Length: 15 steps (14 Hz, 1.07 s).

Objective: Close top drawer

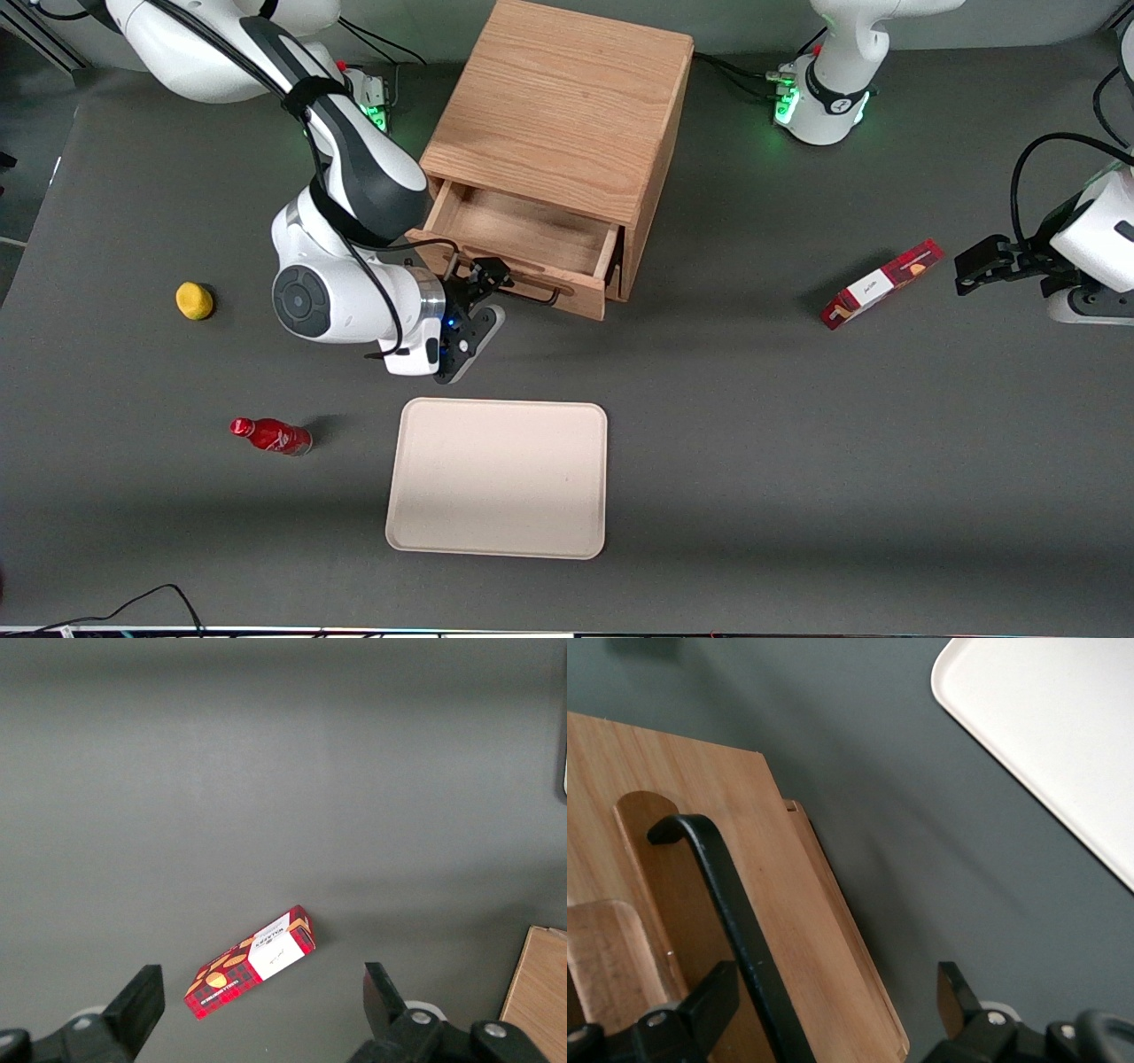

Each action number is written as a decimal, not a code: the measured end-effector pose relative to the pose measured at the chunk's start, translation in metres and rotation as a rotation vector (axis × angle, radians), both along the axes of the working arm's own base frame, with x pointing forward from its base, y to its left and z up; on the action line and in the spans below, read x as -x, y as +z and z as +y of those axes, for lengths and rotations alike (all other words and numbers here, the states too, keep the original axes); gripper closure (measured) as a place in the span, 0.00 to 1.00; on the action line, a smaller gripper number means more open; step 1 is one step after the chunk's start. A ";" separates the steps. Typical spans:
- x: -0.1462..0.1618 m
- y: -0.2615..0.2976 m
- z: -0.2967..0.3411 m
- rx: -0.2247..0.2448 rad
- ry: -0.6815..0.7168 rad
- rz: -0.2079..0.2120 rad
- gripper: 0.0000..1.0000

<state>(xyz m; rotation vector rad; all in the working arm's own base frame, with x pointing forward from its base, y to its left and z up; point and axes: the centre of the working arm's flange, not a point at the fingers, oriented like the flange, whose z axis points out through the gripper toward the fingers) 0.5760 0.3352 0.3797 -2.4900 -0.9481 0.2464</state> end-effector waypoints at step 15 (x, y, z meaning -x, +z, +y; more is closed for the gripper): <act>0.079 -0.002 0.023 0.036 -0.057 0.003 0.00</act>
